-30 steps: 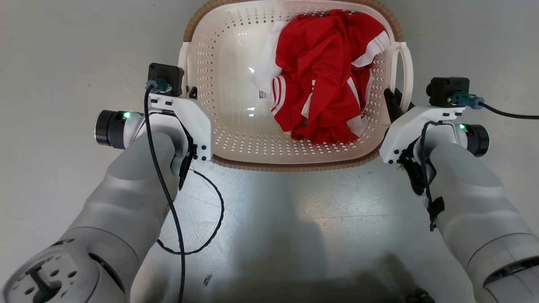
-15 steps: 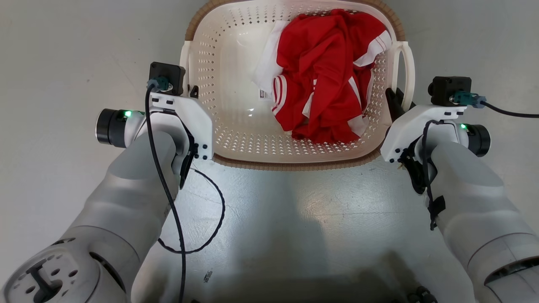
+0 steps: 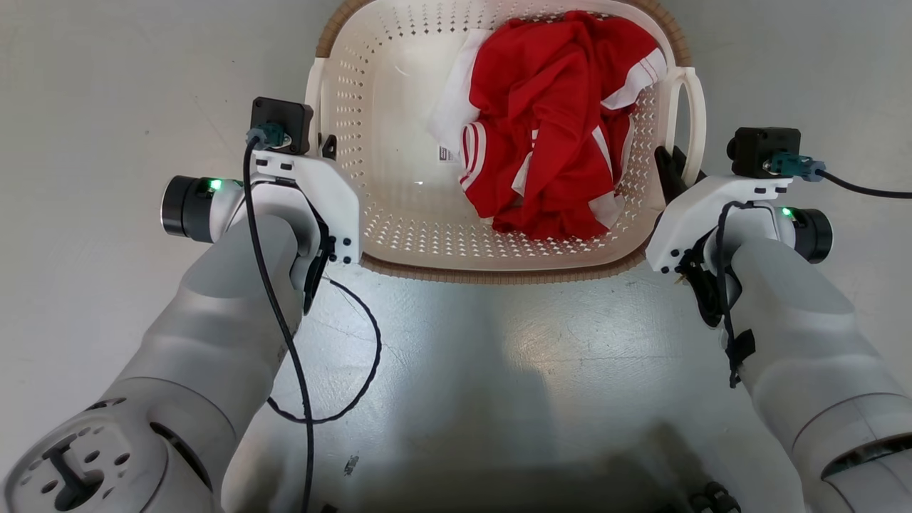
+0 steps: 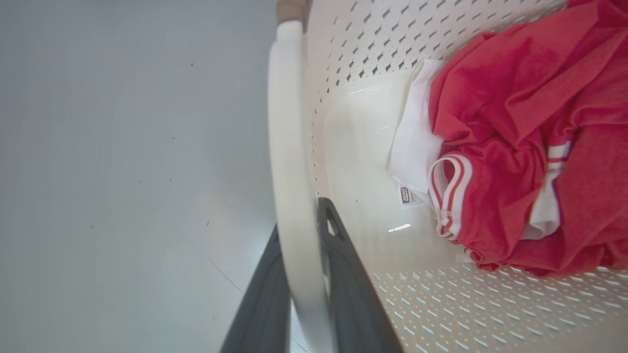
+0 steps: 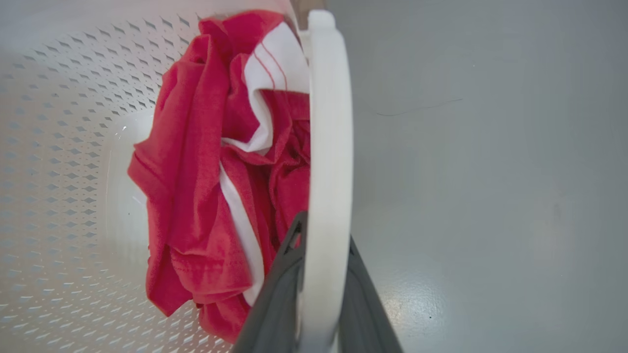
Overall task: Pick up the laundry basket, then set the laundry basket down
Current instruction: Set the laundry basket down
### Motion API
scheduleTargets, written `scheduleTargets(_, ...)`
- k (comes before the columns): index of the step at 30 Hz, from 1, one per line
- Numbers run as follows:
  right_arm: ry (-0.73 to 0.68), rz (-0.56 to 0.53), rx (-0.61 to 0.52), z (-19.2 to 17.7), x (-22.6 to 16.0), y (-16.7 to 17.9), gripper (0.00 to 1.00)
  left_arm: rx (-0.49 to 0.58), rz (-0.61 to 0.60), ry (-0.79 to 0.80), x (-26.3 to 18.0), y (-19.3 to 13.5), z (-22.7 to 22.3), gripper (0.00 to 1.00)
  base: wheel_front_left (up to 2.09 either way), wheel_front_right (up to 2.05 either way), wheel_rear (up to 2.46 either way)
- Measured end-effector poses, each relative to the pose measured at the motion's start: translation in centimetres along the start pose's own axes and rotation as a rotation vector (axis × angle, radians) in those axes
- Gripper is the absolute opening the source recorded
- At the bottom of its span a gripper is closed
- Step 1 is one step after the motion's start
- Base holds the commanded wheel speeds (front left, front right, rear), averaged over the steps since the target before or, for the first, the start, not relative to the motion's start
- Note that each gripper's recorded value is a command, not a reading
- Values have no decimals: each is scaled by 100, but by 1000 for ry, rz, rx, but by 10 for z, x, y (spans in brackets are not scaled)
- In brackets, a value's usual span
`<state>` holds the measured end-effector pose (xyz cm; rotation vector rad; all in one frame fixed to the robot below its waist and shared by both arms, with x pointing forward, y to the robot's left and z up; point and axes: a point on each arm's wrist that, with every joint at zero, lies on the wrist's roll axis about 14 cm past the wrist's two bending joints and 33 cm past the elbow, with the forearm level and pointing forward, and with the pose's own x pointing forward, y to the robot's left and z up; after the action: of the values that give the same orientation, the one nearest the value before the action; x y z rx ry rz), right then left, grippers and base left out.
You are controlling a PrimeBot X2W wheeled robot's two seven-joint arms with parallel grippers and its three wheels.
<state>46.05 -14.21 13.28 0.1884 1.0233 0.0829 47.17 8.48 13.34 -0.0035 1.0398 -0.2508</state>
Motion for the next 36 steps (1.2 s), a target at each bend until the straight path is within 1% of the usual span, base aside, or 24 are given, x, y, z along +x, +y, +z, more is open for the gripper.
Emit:
scheduleTargets(1,-3,-1,0,1,0,-1,16,0,-1,-1,0,0,1,17,0,0,0)
scheduleTargets(2,-4,-2,1,1,0,-1,46,1,-1,-3,1,0,1,35,0,0,0)
scheduleTargets(3,-5,-2,1,1,0,-1,81,1,-1,-5,1,0,2,49,0,0,0)
scheduleTargets(4,-5,-4,-1,2,0,-2,100,1,0,-5,1,0,2,84,0,0,0)
scheduleTargets(5,-7,-6,-3,2,0,-3,100,1,1,-4,1,0,2,84,0,0,0)
scheduleTargets(6,-9,-9,-4,3,0,-4,100,0,5,-4,1,1,2,100,0,0,0)
scheduleTargets(22,-41,-6,-8,15,-5,-1,100,-8,18,-27,-7,4,12,100,0,0,0)
scheduleTargets(30,-95,9,-22,34,-16,5,100,-43,20,-75,-18,3,23,100,0,0,0)
scheduleTargets(36,-159,12,-41,56,-33,7,100,-66,5,-122,-33,-3,36,100,0,0,0)
